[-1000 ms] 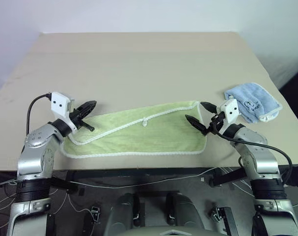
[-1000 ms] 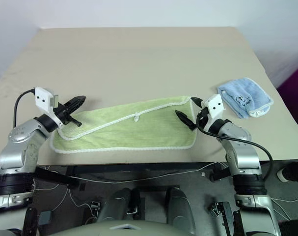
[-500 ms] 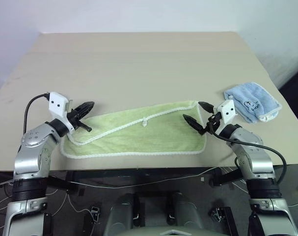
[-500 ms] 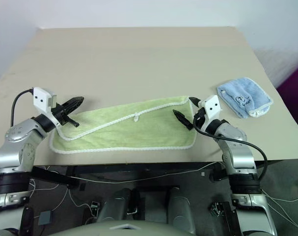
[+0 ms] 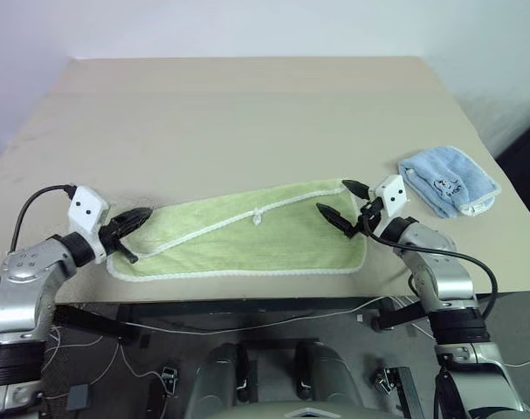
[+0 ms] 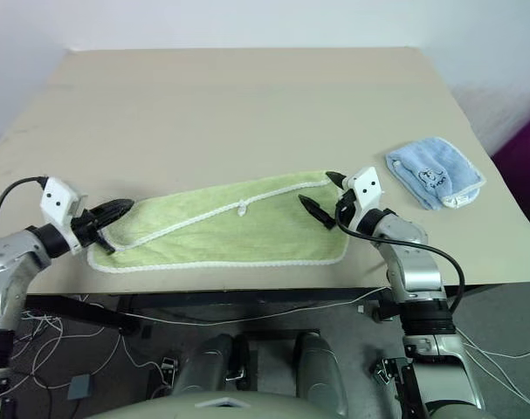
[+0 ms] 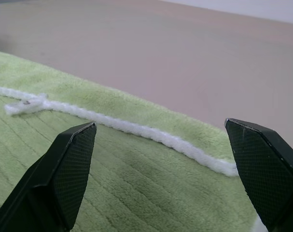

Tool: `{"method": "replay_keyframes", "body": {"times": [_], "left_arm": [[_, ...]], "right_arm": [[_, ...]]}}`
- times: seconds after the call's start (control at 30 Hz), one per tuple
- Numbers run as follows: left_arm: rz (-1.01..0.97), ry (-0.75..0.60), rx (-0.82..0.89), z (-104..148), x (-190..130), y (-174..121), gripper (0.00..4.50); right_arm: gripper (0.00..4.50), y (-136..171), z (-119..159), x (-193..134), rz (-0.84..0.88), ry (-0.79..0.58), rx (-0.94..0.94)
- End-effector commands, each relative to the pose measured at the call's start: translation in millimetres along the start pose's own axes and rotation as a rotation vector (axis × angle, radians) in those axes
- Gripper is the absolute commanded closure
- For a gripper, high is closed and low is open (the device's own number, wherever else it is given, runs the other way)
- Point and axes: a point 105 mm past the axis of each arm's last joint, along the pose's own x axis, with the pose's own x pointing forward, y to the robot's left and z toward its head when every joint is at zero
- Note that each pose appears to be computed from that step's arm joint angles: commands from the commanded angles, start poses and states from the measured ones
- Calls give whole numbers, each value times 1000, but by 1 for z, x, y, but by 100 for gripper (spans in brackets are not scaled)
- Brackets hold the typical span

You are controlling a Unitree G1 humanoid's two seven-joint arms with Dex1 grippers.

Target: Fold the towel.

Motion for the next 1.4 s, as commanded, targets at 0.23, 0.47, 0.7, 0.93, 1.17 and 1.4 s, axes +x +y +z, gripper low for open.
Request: {"method": "replay_keyframes", "body": {"times": [0.23,0.47,0.7,0.93,1.17,1.4], "left_arm": [[-274,83,250,6,-25,0,122],[-512,189,364,0,-26,-7,83],[-538,249,552,-11,-19,2,3],[-532,227,611,-11,-11,5,3],[-463,201,602,-11,-6,10,3],[-436,214,601,-19,-10,11,63]], "right_arm": [[0,8,4,0,-10,-45,0],[0,11,0,-5,-53,-52,15],[0,13,1,-13,-93,-57,28],[0,12,3,-17,-122,-57,27],[0,12,2,-19,-129,-55,31],[0,10,11,-16,-140,-83,47]]}}
